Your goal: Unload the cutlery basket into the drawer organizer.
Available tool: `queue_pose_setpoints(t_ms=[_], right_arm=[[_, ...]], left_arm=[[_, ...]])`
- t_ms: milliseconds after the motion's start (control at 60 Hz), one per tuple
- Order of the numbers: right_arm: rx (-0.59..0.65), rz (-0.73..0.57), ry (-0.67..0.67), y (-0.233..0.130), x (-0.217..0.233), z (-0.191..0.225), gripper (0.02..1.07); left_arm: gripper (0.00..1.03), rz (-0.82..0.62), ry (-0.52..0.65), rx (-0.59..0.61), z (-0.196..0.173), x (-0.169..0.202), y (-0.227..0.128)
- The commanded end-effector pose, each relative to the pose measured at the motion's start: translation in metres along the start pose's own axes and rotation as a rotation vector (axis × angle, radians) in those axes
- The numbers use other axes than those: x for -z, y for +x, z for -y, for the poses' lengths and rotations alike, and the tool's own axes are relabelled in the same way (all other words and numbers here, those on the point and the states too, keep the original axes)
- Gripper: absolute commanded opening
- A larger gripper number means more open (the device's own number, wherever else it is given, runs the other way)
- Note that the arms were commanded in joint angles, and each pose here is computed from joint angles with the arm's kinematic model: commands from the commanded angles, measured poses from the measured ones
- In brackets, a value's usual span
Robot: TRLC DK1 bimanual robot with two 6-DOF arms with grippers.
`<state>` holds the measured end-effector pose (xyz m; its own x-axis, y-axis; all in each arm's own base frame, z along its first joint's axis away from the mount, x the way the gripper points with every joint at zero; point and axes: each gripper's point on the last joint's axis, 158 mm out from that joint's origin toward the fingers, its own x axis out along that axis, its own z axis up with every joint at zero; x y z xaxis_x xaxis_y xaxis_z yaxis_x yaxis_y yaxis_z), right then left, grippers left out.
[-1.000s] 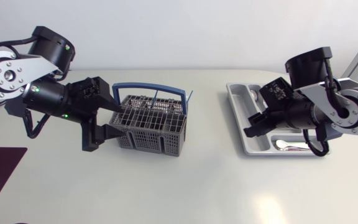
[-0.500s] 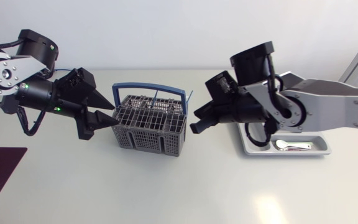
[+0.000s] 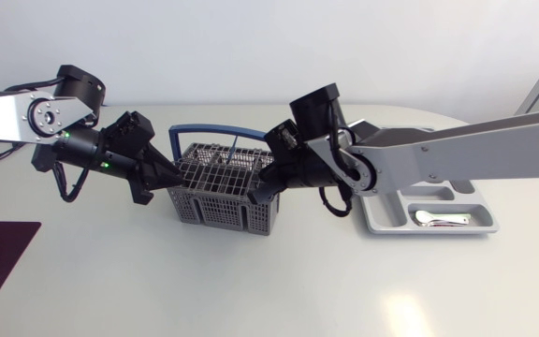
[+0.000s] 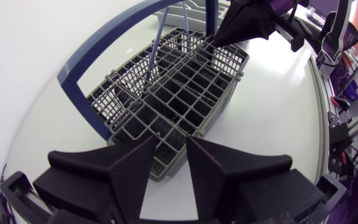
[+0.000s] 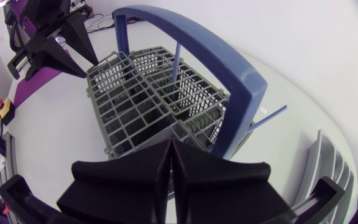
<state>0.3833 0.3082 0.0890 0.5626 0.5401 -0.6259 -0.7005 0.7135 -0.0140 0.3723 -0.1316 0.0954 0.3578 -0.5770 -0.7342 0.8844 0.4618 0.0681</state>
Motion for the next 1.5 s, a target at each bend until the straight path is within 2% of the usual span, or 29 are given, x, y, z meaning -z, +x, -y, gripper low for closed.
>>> queue_pose_setpoints(t_ms=[0, 200, 367, 467, 517, 567, 683, 783, 833, 900, 1083, 1283, 1483], right_arm=[[0.006, -0.025, 0.019, 0.014, 0.007, 0.0, 0.07], [0.01, -0.034, 0.023, 0.01, 0.011, 0.002, 0.07], [0.008, 0.098, 0.016, -0.046, -0.032, -0.001, 0.07], [0.017, 0.13, 0.018, -0.071, -0.038, 0.002, 0.08], [0.031, 0.132, 0.03, -0.078, -0.035, 0.011, 0.13], [0.044, 0.128, 0.05, -0.081, -0.029, 0.023, 0.21], [0.074, 0.126, 0.112, -0.082, -0.016, 0.06, 0.21], [0.089, 0.123, 0.154, -0.073, -0.009, 0.087, 0.19], [0.084, 0.109, 0.171, -0.063, -0.007, 0.096, 0.12], [0.083, 0.097, 0.18, -0.048, -0.007, 0.104, 0.07], [0.014, 0.062, 0.253, 0.002, -0.012, 0.113, 0.07], [-0.079, 0.032, 0.363, 0.041, -0.017, 0.128, 0.07], [-0.208, -0.051, 0.442, 0.064, -0.005, 0.12, 0.07]], left_arm=[[0.38, -0.002, -0.036, 0.014, -0.008, 0.003, 0.008], [0.38, -0.011, -0.055, 0.025, -0.009, 0.01, 0.012], [0.39, 0.052, -0.037, -0.015, -0.009, -0.014, -0.027], [0.54, 0.064, -0.018, -0.033, 0.001, -0.018, -0.045], [0.62, 0.061, -0.012, -0.035, 0.006, -0.014, -0.048], [0.67, 0.049, -0.004, -0.025, 0.012, -0.006, -0.047], [0.7, 0.013, 0.022, 0.001, 0.022, 0.017, -0.042], [0.7, -0.01, 0.024, 0.016, 0.024, 0.033, -0.036], [0.7, -0.029, 0.038, 0.031, 0.028, 0.043, -0.032], [0.7, -0.063, 0.057, 0.055, 0.033, 0.058, -0.024], [0.7, -0.143, 0.072, 0.112, 0.038, 0.09, 0.002], [0.7, -0.136, 0.1, 0.071, 0.026, 0.089, 0.019], [0.7, -0.106, 0.11, 0.008, 0.009, 0.077, 0.034]])
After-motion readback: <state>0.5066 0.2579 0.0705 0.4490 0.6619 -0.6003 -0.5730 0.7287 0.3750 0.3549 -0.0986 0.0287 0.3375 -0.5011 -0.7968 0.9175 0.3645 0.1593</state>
